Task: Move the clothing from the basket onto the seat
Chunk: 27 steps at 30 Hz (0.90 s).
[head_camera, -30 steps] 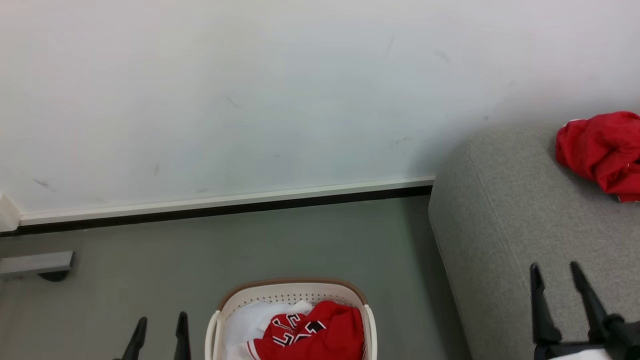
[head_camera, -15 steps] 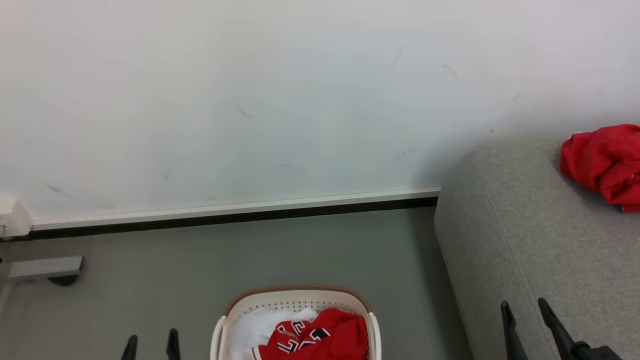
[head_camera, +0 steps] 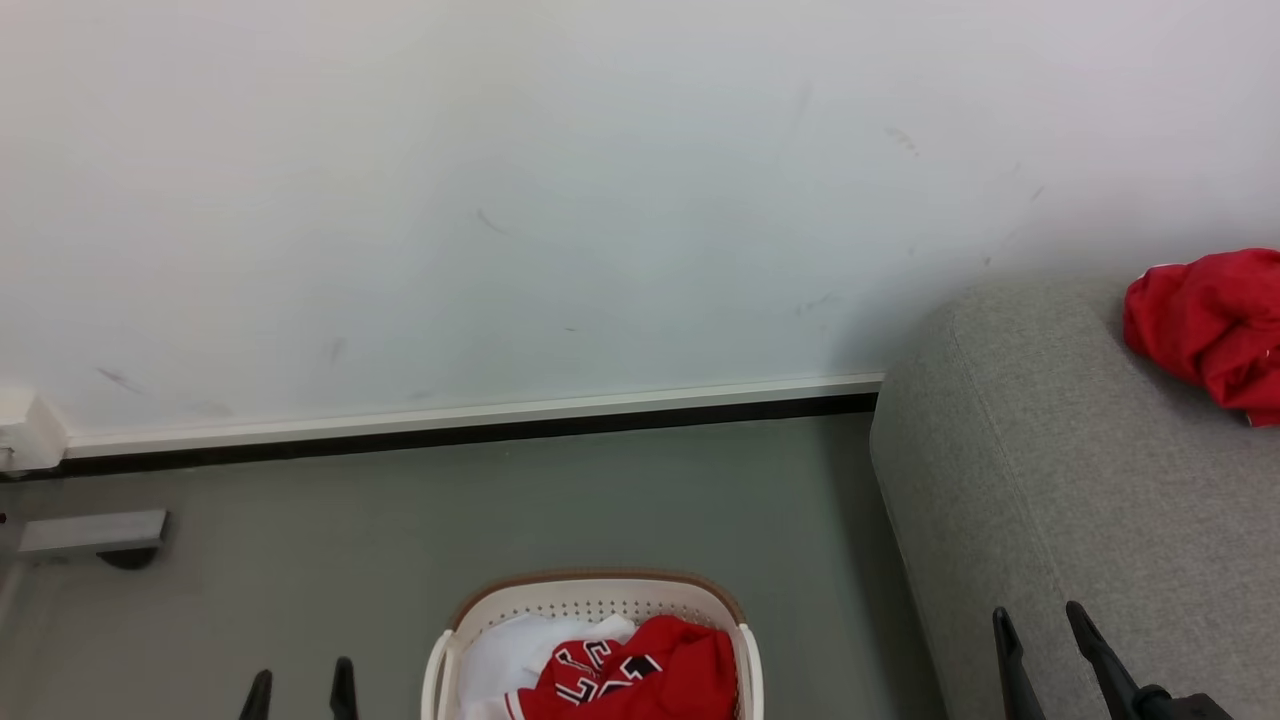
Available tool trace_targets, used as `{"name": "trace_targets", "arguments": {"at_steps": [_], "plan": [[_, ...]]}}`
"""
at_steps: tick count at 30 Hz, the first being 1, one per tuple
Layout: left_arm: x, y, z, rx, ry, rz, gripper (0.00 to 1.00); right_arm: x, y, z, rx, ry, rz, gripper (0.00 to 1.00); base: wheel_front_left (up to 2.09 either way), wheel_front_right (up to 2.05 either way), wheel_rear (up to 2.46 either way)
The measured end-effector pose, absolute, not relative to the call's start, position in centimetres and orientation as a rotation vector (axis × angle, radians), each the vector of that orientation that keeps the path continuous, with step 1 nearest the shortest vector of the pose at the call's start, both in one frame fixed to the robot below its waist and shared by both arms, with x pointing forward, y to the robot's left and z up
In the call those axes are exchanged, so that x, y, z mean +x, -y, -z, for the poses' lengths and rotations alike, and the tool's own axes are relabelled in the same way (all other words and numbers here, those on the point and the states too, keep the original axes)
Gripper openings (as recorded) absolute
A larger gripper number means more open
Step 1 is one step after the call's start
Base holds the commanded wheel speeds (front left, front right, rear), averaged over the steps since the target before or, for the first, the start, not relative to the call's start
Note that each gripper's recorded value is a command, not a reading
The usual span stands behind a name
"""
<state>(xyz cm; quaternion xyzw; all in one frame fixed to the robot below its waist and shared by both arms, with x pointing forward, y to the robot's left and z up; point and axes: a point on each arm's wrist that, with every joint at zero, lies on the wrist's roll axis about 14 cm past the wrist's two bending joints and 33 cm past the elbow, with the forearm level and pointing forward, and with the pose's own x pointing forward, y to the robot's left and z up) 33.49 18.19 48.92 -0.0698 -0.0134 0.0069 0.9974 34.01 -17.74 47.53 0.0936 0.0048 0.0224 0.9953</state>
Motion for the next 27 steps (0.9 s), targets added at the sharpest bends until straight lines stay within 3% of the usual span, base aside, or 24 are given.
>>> {"name": "trace_targets", "arguments": {"at_steps": [17,27], "plan": [[37.1,-13.2,-48.7,-0.126,0.019,0.168,1.00,34.4,19.6,-49.2,0.190,0.046,0.008,1.00,0.00,0.00,0.00],[43.1,-5.3,-43.6,-0.022,-0.185,0.419,1.00,38.0,21.9,-51.3,0.158,0.109,0.059,1.00,0.00,0.00,0.00]]}}
